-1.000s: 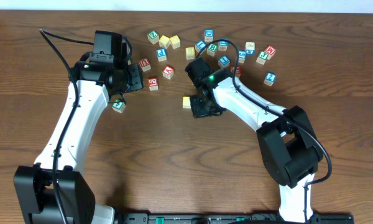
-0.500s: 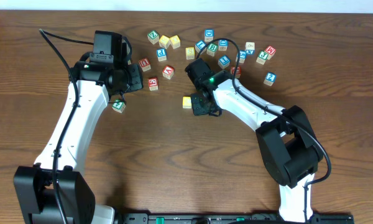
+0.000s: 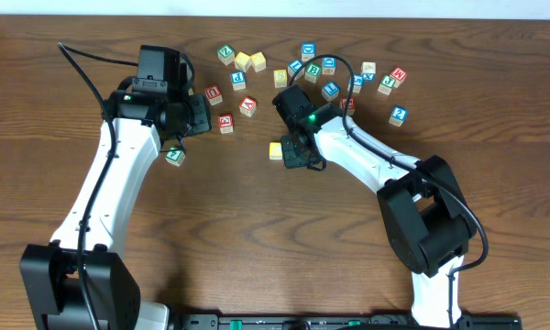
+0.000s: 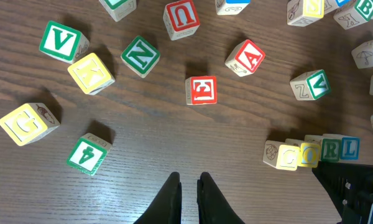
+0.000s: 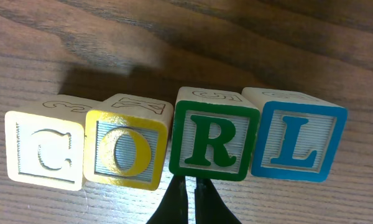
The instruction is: Spell out CORL
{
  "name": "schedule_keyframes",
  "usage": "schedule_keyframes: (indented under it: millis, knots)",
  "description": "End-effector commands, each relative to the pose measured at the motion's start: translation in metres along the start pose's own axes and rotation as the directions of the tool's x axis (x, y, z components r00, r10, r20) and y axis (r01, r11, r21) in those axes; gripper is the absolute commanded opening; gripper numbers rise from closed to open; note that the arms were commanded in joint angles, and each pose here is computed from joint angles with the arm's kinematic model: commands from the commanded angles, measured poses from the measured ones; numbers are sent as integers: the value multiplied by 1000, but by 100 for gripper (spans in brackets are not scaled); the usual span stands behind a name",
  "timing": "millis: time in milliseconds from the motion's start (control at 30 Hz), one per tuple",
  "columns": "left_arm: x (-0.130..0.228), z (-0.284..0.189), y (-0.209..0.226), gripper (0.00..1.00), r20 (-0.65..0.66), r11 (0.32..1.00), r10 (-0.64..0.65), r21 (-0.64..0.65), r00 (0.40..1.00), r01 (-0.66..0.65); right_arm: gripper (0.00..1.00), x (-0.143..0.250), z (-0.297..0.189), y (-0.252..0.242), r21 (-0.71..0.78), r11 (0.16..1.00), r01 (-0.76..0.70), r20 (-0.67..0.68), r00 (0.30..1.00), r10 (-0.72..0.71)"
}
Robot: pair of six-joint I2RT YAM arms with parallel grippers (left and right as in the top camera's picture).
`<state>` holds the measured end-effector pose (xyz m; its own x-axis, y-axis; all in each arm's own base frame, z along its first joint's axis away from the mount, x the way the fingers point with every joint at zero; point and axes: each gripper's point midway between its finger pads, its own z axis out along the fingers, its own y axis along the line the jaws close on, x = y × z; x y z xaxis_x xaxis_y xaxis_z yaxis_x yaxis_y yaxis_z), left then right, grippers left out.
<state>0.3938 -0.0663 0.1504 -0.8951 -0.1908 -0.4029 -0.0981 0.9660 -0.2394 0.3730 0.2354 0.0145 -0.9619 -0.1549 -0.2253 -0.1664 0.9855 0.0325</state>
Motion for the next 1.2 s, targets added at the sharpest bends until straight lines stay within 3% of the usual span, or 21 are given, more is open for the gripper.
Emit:
schedule_keyframes:
  millis: [0, 567, 1167]
  knots:
    - [-8, -8, -1, 11, 27, 1000, 19, -6, 999, -19, 1, -2, -13, 2, -5, 1000, -10, 25, 1000, 10]
    - [-6, -7, 0, 10, 21, 1000, 18, -8, 1000, -18, 2, 4, -30, 36, -104, 994, 36, 33, 999, -33]
    - [-3, -5, 1, 10, 12, 1000, 17, -10, 1000, -17, 2, 11, -14, 36, -52, 998, 41, 20, 999, -40]
